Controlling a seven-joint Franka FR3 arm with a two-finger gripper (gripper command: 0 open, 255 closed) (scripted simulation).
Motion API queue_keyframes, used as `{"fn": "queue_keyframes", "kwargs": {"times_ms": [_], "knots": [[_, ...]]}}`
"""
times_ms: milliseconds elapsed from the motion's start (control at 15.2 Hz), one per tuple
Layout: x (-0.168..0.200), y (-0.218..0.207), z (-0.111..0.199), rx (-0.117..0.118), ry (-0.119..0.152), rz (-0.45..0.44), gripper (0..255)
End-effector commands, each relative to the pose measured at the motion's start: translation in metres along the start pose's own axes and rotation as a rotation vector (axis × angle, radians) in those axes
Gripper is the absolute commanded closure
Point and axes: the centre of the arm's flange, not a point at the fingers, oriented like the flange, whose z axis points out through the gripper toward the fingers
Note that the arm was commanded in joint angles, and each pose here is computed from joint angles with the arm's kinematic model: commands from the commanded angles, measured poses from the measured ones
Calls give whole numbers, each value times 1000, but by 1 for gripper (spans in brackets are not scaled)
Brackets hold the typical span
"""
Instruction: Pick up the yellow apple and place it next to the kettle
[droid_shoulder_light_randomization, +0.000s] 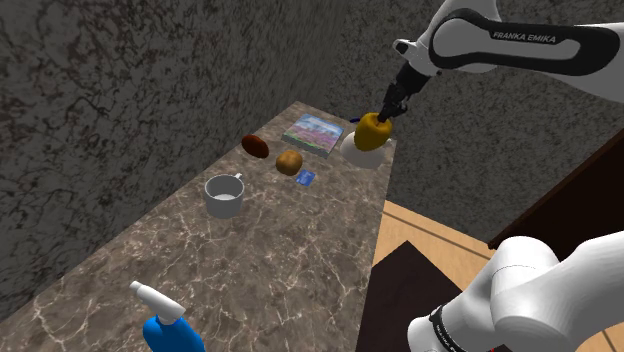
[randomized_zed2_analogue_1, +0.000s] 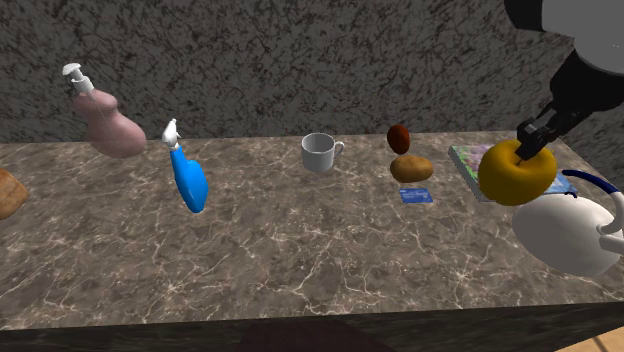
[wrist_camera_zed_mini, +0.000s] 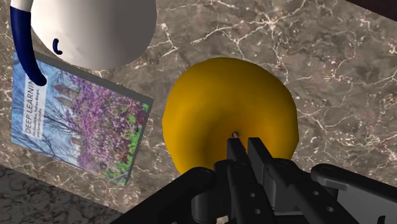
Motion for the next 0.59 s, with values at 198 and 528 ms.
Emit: {"fn": "queue_keyframes", "kwargs": {"times_ms": [198,528], "knots": [[-4,-4,26,-1,1,0,255],[-8,-8,51,-1,1,0,255]]}}
